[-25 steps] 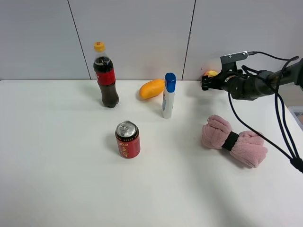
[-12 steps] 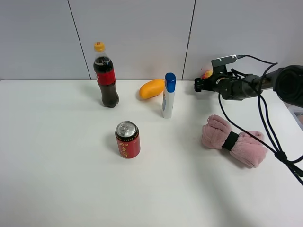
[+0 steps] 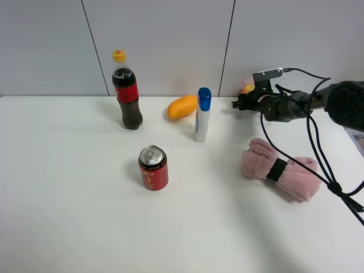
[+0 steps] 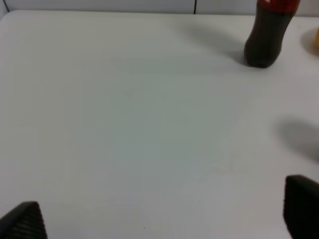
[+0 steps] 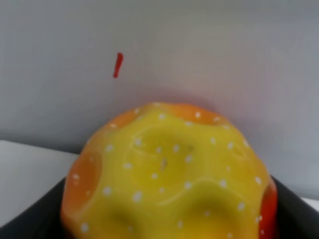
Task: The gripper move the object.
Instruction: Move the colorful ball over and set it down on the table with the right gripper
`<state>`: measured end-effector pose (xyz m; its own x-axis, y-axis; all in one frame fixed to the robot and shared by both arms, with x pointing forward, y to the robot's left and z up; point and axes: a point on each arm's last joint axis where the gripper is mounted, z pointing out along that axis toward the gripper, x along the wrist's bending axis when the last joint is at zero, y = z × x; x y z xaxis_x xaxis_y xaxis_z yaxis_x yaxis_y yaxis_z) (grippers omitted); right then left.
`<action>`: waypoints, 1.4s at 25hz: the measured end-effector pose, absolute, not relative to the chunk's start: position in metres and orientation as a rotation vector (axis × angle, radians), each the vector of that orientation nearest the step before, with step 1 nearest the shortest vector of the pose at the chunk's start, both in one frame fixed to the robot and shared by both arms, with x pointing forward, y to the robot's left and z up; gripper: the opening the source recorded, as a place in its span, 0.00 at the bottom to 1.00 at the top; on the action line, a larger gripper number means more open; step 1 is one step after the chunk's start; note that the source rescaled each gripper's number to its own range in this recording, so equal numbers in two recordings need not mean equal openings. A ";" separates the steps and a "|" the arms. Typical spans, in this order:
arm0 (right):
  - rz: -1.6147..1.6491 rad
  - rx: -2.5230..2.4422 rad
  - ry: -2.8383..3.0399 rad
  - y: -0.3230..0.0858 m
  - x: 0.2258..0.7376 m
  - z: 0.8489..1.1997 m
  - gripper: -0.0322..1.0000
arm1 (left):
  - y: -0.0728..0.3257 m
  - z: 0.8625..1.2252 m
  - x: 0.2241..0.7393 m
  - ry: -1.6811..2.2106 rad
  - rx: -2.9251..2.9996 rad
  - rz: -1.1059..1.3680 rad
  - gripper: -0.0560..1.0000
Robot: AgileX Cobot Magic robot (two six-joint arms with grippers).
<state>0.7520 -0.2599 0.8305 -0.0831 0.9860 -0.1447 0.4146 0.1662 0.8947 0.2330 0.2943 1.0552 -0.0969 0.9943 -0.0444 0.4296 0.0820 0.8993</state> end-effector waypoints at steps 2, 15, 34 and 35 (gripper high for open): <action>0.887 1.370 1.634 -0.259 0.752 0.830 0.03 | 0.294 1.055 0.233 1.629 1.437 0.976 1.00; 0.866 1.444 1.906 -0.216 0.728 0.930 0.03 | 0.294 1.055 0.233 1.629 1.437 0.976 1.00; 0.622 1.097 2.640 -0.137 0.528 1.139 0.03 | 0.294 1.055 0.233 1.629 1.437 0.976 1.00; 0.594 1.086 2.670 -0.135 0.524 1.137 0.03 | 0.294 1.055 0.233 1.629 1.437 0.976 1.00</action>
<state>0.5238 -0.1345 1.1372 -0.7107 0.7028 -0.0313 0.6232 0.6496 0.4356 0.2330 0.2943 1.0552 -0.0969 0.9943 -0.0444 0.4296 0.0820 0.8993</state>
